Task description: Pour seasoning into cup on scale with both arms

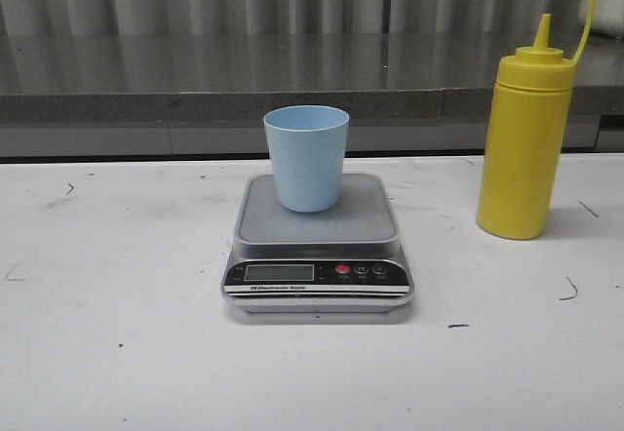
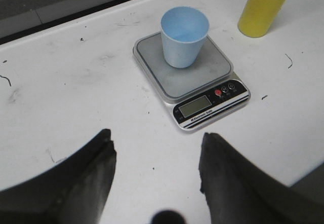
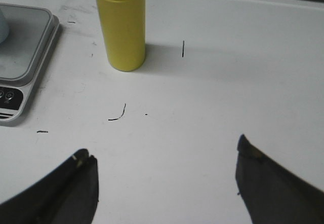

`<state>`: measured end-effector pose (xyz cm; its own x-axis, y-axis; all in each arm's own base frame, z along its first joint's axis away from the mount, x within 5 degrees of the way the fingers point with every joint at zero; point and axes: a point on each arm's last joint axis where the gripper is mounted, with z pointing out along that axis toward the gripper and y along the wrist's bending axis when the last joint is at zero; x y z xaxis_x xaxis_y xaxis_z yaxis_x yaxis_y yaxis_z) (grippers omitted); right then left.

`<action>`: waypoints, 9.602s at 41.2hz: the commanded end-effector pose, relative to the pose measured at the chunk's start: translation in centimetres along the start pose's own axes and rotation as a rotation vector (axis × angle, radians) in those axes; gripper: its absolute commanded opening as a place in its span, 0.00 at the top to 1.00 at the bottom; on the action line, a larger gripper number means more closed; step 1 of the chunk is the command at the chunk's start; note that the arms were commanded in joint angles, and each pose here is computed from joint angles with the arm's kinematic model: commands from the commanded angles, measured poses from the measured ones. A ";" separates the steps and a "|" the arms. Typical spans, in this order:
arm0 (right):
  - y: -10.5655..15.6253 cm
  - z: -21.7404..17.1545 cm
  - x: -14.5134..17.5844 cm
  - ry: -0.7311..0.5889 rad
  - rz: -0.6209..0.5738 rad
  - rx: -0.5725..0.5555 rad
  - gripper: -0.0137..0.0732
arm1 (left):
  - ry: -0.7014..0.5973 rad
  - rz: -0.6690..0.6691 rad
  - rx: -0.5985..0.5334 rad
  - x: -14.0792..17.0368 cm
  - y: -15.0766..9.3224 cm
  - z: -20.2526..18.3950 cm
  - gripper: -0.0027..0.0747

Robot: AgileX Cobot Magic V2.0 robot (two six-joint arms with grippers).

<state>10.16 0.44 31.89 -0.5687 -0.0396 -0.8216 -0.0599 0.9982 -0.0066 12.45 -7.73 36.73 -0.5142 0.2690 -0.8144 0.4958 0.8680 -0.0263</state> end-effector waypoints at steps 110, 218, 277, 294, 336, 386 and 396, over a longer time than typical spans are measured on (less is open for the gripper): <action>3.6 22.0 0.2 -0.395 0.099 -0.055 0.09 | -0.193 -0.001 0.016 5.0 0.3 -4.1 0.49; 14.2 23.3 -12.4 0.149 -1.666 0.127 0.42 | -0.193 -0.001 0.016 5.0 0.3 -4.1 0.49; 13.4 18.0 -16.1 -0.149 -0.861 0.259 0.42 | -0.193 -0.001 0.016 5.0 0.3 -4.1 0.49; 8.3 11.7 -14.4 -0.371 -0.523 0.024 0.42 | -0.193 -0.001 0.016 5.0 0.3 -4.1 0.49; -0.3 25.5 -5.1 -0.572 -0.107 -0.378 0.43 | -0.193 -0.001 0.016 5.0 0.3 -4.1 0.49; -1.2 27.1 1.5 -0.568 -0.018 -0.241 0.09 | -0.193 -0.001 0.016 5.0 0.3 -4.1 0.49; -0.6 23.4 3.0 -0.496 0.000 -0.210 0.09 | -0.193 -0.001 0.016 5.0 0.3 -4.1 0.49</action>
<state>28.55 0.65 13.75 -0.2075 0.0392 -0.9774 -0.2526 0.9631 0.0923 7.01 -4.21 33.75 -0.4415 0.2239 -0.8689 0.4990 0.8661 -0.0304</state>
